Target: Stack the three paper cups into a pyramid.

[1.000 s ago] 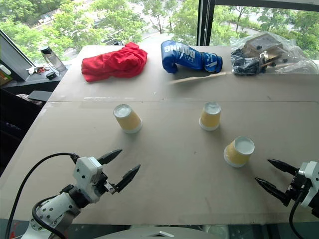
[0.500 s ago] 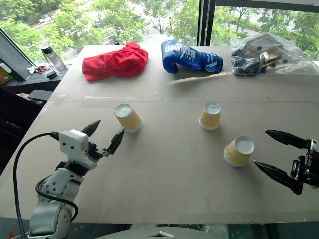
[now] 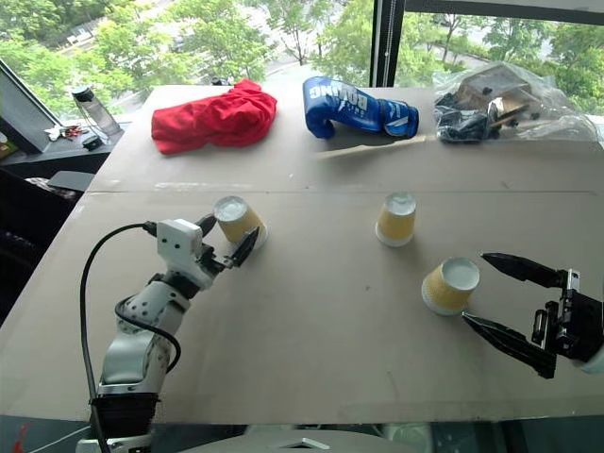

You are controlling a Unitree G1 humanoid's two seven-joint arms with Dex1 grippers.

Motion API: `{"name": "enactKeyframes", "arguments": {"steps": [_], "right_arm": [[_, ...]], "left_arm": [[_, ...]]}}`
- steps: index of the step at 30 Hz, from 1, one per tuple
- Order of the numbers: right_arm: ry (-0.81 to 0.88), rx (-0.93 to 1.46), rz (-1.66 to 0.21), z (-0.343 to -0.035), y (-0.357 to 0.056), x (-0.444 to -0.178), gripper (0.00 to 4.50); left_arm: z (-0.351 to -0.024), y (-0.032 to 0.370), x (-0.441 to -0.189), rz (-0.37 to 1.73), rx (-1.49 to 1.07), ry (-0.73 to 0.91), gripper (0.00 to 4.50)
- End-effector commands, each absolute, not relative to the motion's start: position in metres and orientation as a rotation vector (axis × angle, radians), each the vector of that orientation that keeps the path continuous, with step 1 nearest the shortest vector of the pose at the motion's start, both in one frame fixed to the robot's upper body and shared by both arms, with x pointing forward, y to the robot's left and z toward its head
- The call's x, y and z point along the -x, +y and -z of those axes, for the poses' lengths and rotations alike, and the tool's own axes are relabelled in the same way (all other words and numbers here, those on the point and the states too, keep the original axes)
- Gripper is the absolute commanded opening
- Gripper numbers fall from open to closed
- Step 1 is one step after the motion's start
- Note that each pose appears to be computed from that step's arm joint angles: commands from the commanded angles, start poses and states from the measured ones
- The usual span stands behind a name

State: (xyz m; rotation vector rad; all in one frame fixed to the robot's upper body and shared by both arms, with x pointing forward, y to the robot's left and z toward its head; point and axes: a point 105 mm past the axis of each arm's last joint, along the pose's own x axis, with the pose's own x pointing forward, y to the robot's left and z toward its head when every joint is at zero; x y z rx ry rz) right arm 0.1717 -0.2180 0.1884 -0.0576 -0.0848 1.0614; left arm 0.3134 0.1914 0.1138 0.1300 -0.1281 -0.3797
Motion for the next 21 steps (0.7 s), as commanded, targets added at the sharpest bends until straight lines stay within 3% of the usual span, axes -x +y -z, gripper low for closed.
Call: {"name": "enactKeyframes", "arguments": {"steps": [1,9,13,21], "right_arm": [[-0.127,0.083,-1.088,-0.201,-0.214,-0.168,4.43],[-0.145,0.072,-1.095,-0.206,-0.207,-0.171,4.43],[-0.153,0.063,-1.097,-0.208,-0.206,-0.171,4.50],[-0.145,0.058,-1.091,-0.204,-0.209,-0.169,4.50]], "left_arm": [[-0.120,0.183,-0.320,0.411,-0.149,-0.171,4.50],[-0.122,0.180,-0.329,0.413,-0.155,-0.195,4.50],[-0.123,0.180,-0.332,0.413,-0.149,-0.195,2.89],[-0.134,0.154,-0.331,0.554,-0.156,-0.218,2.89]]}}
